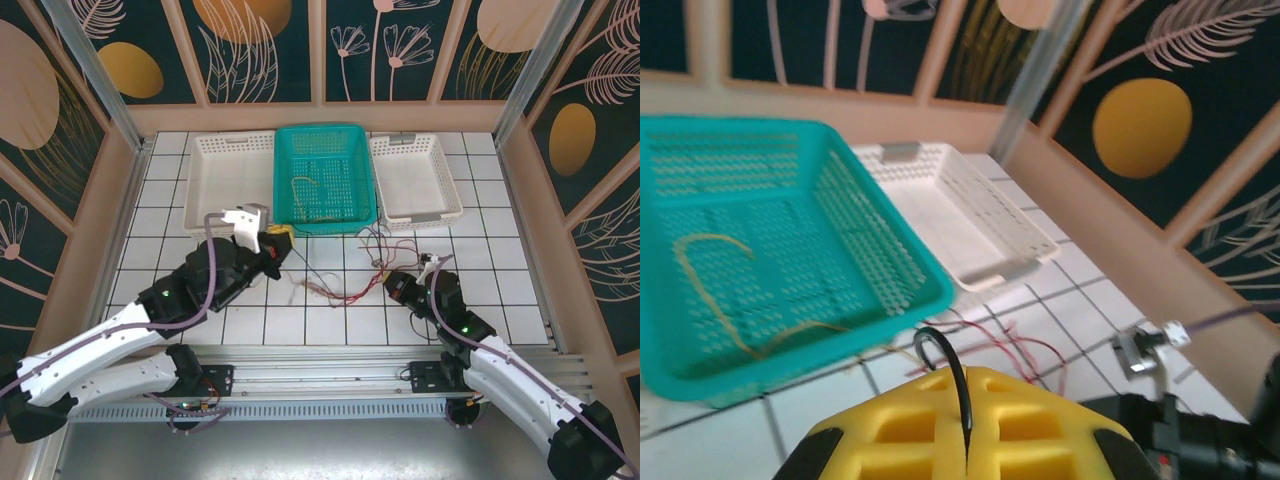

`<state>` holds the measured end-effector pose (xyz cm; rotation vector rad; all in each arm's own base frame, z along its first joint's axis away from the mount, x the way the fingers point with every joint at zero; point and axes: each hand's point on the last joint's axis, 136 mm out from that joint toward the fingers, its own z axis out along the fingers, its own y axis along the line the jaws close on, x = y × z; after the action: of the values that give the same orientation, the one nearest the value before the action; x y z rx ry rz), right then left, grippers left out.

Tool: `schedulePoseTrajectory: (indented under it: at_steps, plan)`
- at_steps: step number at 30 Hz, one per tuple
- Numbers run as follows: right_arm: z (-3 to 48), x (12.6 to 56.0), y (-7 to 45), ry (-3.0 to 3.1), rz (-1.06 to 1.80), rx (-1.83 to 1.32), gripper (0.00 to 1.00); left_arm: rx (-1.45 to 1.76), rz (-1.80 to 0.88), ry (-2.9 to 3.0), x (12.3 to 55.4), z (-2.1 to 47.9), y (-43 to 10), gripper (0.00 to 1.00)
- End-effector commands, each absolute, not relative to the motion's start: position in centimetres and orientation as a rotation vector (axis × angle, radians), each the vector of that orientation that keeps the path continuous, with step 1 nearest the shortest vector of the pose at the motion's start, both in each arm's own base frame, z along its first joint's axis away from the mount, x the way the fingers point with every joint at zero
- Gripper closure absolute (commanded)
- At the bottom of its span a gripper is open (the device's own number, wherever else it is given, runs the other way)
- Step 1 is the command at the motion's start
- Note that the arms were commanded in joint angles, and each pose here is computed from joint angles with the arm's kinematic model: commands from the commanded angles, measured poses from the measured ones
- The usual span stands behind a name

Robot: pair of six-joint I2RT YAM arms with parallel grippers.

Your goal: Untangle the cables

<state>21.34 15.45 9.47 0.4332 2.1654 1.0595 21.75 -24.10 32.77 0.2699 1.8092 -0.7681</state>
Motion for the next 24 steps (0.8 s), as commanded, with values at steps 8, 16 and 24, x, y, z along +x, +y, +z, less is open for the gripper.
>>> schedulePoseTrajectory:
  at_steps: [8, 16, 24]
  plan:
    - [5.0, 21.8, 9.8, 2.222, 0.812, 0.721, 1.0, 0.202, -0.302, 1.681, 23.0, 40.7, -15.2, 1.0]
    - [2.8, 21.4, 7.4, 2.246, 0.744, 0.847, 1.0, 0.116, -0.136, 1.57, 22.5, 46.7, -10.7, 1.0]
    - [2.5, 21.5, 6.8, 2.236, 0.756, 0.878, 1.0, 0.095, -0.083, 1.524, 21.8, 49.6, -8.8, 1.0]
